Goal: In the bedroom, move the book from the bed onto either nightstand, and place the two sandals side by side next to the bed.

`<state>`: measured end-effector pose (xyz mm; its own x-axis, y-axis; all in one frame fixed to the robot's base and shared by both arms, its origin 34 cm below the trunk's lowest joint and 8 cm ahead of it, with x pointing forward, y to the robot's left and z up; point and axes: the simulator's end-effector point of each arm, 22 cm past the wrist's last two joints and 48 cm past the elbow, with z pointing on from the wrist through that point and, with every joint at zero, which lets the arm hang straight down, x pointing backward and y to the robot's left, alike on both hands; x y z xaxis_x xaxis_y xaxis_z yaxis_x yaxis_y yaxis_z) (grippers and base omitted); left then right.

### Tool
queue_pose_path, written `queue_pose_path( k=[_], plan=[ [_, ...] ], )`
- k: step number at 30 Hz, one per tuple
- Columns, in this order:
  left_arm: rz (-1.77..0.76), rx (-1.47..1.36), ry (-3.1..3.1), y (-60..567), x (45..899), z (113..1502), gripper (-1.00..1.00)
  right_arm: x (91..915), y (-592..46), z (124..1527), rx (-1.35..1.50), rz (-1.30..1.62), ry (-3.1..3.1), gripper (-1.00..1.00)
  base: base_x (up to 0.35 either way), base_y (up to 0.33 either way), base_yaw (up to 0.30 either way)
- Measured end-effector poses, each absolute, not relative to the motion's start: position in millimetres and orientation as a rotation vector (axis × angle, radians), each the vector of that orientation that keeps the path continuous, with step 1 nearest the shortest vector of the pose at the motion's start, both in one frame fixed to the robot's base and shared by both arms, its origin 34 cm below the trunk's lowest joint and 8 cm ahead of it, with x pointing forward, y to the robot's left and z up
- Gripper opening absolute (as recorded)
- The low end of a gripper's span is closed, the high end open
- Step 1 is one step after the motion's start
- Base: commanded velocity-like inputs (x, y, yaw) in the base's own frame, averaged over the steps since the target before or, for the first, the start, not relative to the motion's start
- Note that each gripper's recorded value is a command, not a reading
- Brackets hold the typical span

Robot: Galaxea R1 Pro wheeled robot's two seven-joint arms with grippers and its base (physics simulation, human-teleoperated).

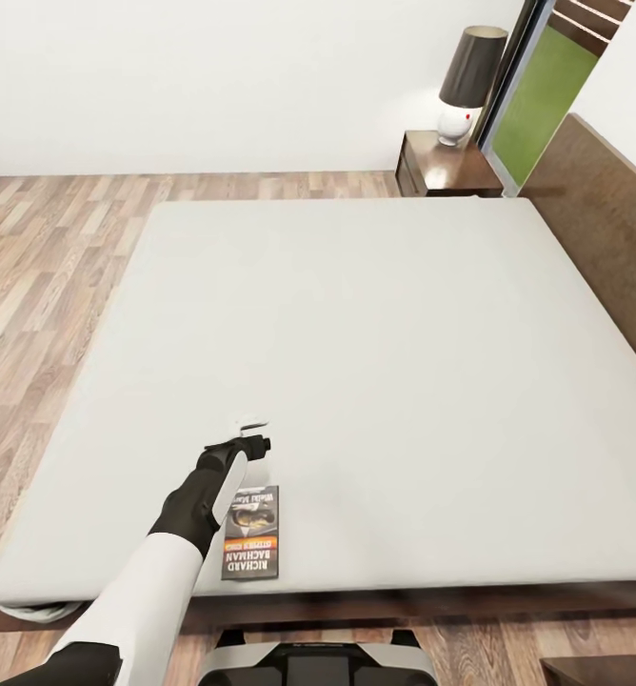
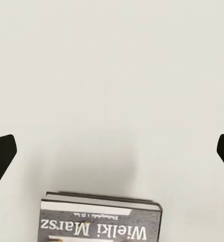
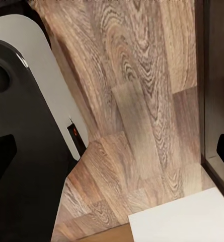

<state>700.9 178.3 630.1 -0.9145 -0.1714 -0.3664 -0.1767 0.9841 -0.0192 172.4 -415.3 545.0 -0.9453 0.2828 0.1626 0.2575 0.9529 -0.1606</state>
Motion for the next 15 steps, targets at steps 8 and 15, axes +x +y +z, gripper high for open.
queue_pose_path(
  k=[8,15],
  plan=[
    [0.020,-0.250,2.756,178,703,622,1.00,175,-415,537,-0.408,0.204,-2.922,1.00,0.000,0.000,0.000],
    [0.019,-0.251,2.754,178,706,615,1.00,177,-415,530,-0.408,0.204,-2.922,1.00,0.000,0.000,0.000]
  ],
)
